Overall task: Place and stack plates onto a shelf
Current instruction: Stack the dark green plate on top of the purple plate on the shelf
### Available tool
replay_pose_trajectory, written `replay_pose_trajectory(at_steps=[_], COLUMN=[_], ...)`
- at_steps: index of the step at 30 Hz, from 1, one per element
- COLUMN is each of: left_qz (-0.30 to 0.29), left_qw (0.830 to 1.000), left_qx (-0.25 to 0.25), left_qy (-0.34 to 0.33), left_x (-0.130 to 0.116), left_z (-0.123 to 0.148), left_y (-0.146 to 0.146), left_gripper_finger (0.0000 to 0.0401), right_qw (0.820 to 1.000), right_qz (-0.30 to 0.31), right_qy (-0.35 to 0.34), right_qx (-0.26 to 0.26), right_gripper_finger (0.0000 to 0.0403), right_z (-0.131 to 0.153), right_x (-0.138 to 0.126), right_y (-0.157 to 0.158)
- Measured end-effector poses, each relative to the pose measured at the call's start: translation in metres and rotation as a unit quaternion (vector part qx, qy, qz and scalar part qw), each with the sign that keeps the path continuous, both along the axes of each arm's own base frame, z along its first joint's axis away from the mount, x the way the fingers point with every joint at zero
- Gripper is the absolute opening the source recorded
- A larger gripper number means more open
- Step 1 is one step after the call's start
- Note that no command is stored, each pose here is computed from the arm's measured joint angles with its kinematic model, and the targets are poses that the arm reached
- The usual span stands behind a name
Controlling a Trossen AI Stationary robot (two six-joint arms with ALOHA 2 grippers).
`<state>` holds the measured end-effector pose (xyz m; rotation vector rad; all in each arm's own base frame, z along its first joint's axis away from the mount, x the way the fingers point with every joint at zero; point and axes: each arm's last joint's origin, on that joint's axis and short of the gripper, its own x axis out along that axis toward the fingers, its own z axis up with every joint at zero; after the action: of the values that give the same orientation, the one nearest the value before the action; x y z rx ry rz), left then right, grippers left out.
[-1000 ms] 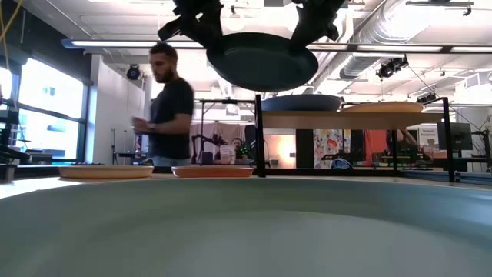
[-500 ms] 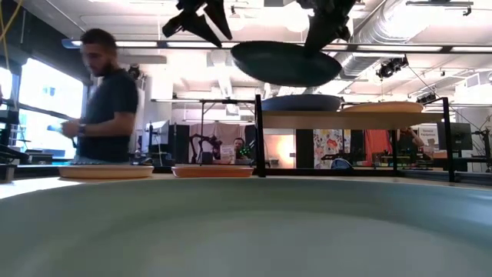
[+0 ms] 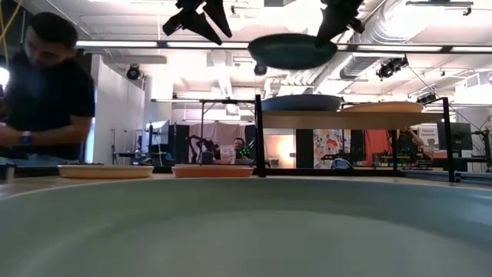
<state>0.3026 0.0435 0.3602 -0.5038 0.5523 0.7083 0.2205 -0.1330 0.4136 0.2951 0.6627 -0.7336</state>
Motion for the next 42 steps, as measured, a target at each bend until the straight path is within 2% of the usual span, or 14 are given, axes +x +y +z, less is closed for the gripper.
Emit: replay_pose_trajectory(at_steps=[4, 7, 15, 19, 32, 42], left_qz=[0.0, 0.0, -0.001, -0.001, -0.01, -0.01], left_qw=[1.0, 1.0, 1.0, 1.0, 1.0, 1.0], left_qx=[0.0, 0.0, -0.001, -0.001, -0.01, -0.011], left_qy=[0.001, 0.002, 0.003, 0.003, 0.002, 0.013], left_x=[0.0, 0.0, 0.0, 0.0, 0.0, -0.002], left_z=[0.0, 0.0, 0.0, 0.0, 0.0, -0.002], left_y=[0.0, 0.0, 0.0, 0.0, -0.001, -0.001], left_gripper_finger=[0.0115, 0.0115, 0.0115, 0.0115, 0.0115, 0.0115], right_qw=[0.999, 0.998, 0.986, 0.983, 0.974, 0.974], right_qz=[-0.029, -0.041, -0.07, -0.07, -0.089, -0.093], right_qy=[-0.032, -0.047, -0.051, -0.037, 0.005, 0.014], right_qx=[0.005, 0.027, 0.139, 0.166, 0.21, 0.204], right_gripper_finger=[0.0, 0.0, 0.0, 0.0, 0.0, 0.0], right_z=[0.014, 0.014, -0.025, -0.038, -0.067, -0.069], right_x=[-0.017, -0.029, -0.033, -0.028, -0.016, -0.015], right_y=[-0.02, -0.036, -0.077, -0.082, -0.103, -0.105])
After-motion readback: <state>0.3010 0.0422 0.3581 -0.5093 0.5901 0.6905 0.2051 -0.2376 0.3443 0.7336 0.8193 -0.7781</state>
